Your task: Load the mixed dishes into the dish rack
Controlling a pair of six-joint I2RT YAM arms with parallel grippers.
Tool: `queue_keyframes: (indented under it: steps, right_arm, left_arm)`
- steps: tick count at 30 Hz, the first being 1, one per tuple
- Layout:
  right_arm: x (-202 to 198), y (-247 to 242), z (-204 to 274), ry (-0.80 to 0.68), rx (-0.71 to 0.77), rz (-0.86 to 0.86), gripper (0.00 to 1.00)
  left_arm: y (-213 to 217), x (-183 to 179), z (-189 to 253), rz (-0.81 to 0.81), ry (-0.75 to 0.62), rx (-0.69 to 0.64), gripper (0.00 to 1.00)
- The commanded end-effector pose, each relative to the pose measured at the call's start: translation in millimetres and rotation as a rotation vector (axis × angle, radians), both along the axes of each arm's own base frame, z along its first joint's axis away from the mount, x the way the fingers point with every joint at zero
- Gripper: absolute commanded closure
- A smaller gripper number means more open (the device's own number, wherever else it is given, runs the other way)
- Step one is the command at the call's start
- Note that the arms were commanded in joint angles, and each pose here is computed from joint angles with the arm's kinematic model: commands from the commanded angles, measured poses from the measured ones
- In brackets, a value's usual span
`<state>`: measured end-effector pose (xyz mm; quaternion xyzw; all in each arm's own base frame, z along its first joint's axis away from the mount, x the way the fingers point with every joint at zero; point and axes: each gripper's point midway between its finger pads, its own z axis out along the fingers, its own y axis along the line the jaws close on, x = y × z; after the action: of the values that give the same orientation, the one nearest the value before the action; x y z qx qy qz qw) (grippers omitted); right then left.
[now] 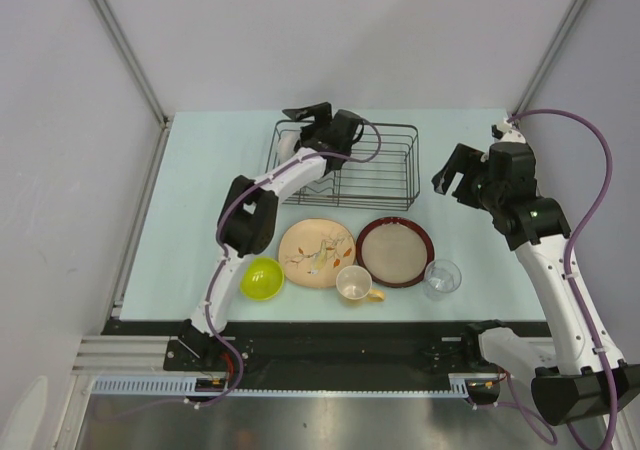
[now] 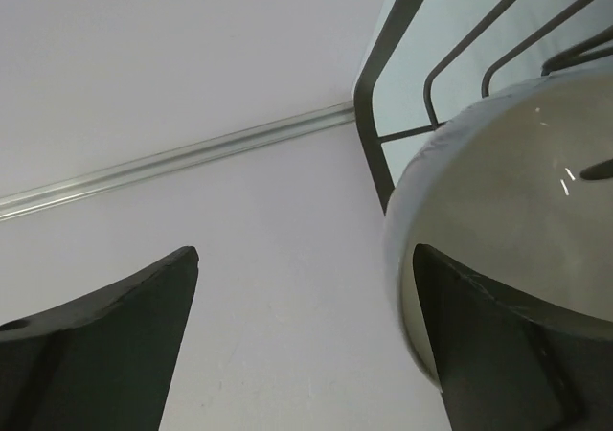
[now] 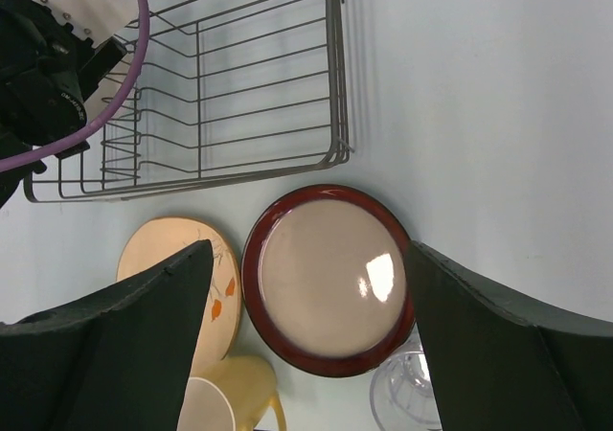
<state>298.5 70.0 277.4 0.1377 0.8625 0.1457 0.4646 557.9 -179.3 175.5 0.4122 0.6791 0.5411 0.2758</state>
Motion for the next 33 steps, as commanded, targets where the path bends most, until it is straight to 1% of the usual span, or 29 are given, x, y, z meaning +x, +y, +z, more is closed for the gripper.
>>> queue_keyframes:
  steps: [1,5,9,16,18,19,20,21,22,23,24,25,26,27,28,30,31,32,33]
  right_arm:
    - [0.6,3.8,6.8,-0.021,0.023,0.01,0.13]
    - [-1.7,3.8,8.5,-0.026,0.024,0.012,0.12]
    - [-4.0,3.5,8.7,-0.025,0.021,0.013,0.12]
    - [-5.0,4.9,10.2,-0.032,0.016,0.019,0.12]
    - [-5.0,5.1,10.1,-0.033,0.01,0.02,0.12]
    - [-5.1,4.3,9.7,-0.032,0.004,0.02,0.11]
    - [-4.8,3.2,8.9,-0.03,-0.001,0.016,0.11]
    - [-4.7,2.9,8.1,-0.027,-0.003,0.015,0.11]
    - [-4.6,3.3,7.7,-0.026,-0.006,0.018,0.11]
    - [-4.3,3.3,7.2,-0.025,-0.008,0.019,0.1]
    - [-3.9,3.6,5.6,-0.019,-0.01,0.019,0.11]
    - [-3.7,3.1,5.6,-0.019,-0.011,0.017,0.11]
    - [-3.4,3.6,4.7,-0.016,-0.013,0.021,0.11]
    - [-2.5,4.2,5.9,-0.022,-0.012,0.022,0.1]
    - [-2.3,4.3,6.9,-0.027,-0.011,0.024,0.1]
    - [-3.8,4.8,10.7,-0.039,-0.001,0.024,0.11]
    - [-5.1,4.6,12.1,-0.043,0.002,0.022,0.11]
    - [-7.3,3.6,12.1,-0.04,0.005,0.015,0.1]
    - [-9.9,3.5,14.3,-0.045,0.012,0.013,0.1]
  left_arm:
    - [6.2,-7.4,50.4,0.022,-0.069,-0.061,0.0]
    - [8.6,-13.5,57.3,0.026,-0.053,-0.072,0.0]
    - [9.6,-16.9,76.5,0.021,-0.073,-0.111,0.0]
    - [21.5,-34.8,143.5,0.004,-0.152,-0.171,0.0]
    - [28.7,-45.4,171.3,0.002,-0.195,-0.222,0.0]
    - [31.7,-51.0,175.5,-0.009,-0.173,-0.23,0.0]
    - [36.8,-59.1,189.5,-0.006,-0.199,-0.277,0.0]
    - [41.2,-64.0,192.1,-0.006,-0.191,-0.296,0.0]
    - [43.4,-70.5,188.3,-0.019,-0.147,-0.304,0.0]
    - [46.1,-75.1,182.5,-0.011,-0.136,-0.331,0.0]
    - [51.7,-83.2,186.8,-0.012,-0.133,-0.339,0.0]
    - [52.4,-81.8,183.9,-0.014,-0.148,-0.347,0.0]
    - [54.9,-82.5,153.4,-0.011,-0.083,-0.283,0.0]
    - [53.6,-81.7,142.4,-0.017,-0.074,-0.27,0.0]
    - [50.2,-74.7,128.6,-0.017,-0.082,-0.269,0.0]
    - [48.3,-66.9,102.3,-0.002,-0.048,-0.265,0.0]
    - [43.5,-58.3,76.3,0.008,0.001,-0.246,0.0]
    - [40.2,-49.0,83.4,0.013,-0.03,-0.29,0.0]
    - [36.9,-42.5,78.0,0.017,-0.024,-0.288,0.0]
